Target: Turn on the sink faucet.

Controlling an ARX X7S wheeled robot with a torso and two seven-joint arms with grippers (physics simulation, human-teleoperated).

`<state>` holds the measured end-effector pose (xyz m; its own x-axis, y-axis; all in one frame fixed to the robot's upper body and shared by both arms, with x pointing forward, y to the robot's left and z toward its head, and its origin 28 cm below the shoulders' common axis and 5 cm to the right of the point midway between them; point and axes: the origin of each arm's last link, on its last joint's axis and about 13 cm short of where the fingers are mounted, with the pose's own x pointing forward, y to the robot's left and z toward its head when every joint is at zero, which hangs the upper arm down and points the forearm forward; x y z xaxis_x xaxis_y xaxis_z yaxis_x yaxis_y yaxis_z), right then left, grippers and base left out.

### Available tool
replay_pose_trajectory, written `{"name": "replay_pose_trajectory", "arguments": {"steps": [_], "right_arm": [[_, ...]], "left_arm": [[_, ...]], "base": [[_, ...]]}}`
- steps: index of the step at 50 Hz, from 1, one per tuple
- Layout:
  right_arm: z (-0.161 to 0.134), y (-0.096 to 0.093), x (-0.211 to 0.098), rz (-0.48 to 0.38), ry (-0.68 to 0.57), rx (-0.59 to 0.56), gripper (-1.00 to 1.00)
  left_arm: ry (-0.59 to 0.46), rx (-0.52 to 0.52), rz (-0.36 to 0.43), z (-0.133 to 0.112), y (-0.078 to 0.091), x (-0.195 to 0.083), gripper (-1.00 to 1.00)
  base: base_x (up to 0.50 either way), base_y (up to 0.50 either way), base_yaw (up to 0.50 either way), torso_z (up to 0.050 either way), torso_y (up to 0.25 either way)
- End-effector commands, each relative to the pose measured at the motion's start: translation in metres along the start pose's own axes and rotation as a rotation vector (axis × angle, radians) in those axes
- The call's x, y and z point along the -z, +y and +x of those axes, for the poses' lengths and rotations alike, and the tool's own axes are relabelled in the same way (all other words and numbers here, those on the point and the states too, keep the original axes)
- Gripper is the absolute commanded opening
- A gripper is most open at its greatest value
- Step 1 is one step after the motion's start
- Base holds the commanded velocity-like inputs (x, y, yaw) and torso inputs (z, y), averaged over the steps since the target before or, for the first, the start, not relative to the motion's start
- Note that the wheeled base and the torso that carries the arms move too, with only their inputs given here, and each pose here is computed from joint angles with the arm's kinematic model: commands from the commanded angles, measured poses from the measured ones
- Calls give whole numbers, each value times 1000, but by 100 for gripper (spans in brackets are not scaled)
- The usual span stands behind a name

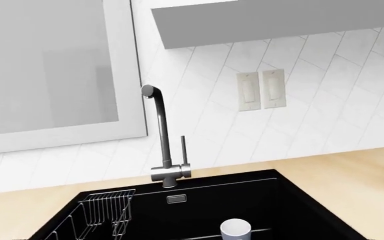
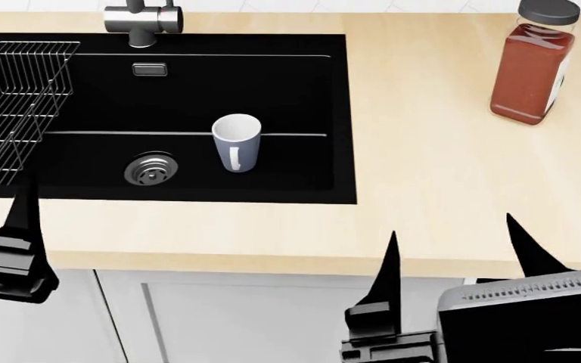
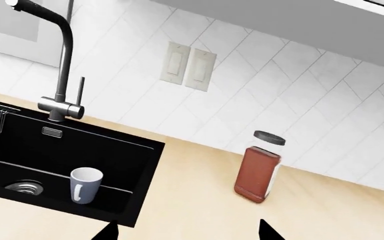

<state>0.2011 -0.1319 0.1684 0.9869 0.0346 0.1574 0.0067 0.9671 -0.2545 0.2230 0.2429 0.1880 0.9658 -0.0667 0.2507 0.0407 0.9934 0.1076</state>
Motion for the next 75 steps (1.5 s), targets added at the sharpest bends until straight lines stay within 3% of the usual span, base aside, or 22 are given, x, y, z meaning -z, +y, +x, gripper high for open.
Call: {"name": "replay_pose_trajectory", "arguments": {"steps": [1, 11, 20, 33, 37, 47, 70, 75], "right_arm": [[-1, -13, -33, -9, -75, -9, 100], [3, -21, -54, -2, -137, -48, 100], [-12, -33, -66, 0, -156, -52, 100], [-4, -25, -69, -13, -155, -72, 100], [2, -24, -74, 26, -202, -82, 100], [10, -25, -93, -23, -207, -105, 100], [8, -24, -102, -69, -212, -126, 100], [19, -19, -101, -68, -210, -131, 100]], "left_arm": [[-34, -1, 33, 5, 11, -30, 100], [-68, 5, 35, 10, 19, -59, 100], [-63, 0, 40, 10, 21, -59, 100], [-59, 4, 42, 12, 22, -61, 100], [-59, 16, 47, 14, 23, -64, 100], [-65, 37, 39, 25, 27, -80, 100], [-53, 1, 22, 26, 39, -80, 100], [-51, 8, 26, 27, 38, -81, 100]], "base": [[0, 0, 0, 50, 0], [0, 10, 0, 50, 0], [0, 500, 0, 50, 0], [0, 500, 0, 50, 0], [0, 359, 0, 50, 0], [10, 0, 0, 50, 0], [500, 1, 0, 50, 0], [500, 94, 0, 50, 0]]}}
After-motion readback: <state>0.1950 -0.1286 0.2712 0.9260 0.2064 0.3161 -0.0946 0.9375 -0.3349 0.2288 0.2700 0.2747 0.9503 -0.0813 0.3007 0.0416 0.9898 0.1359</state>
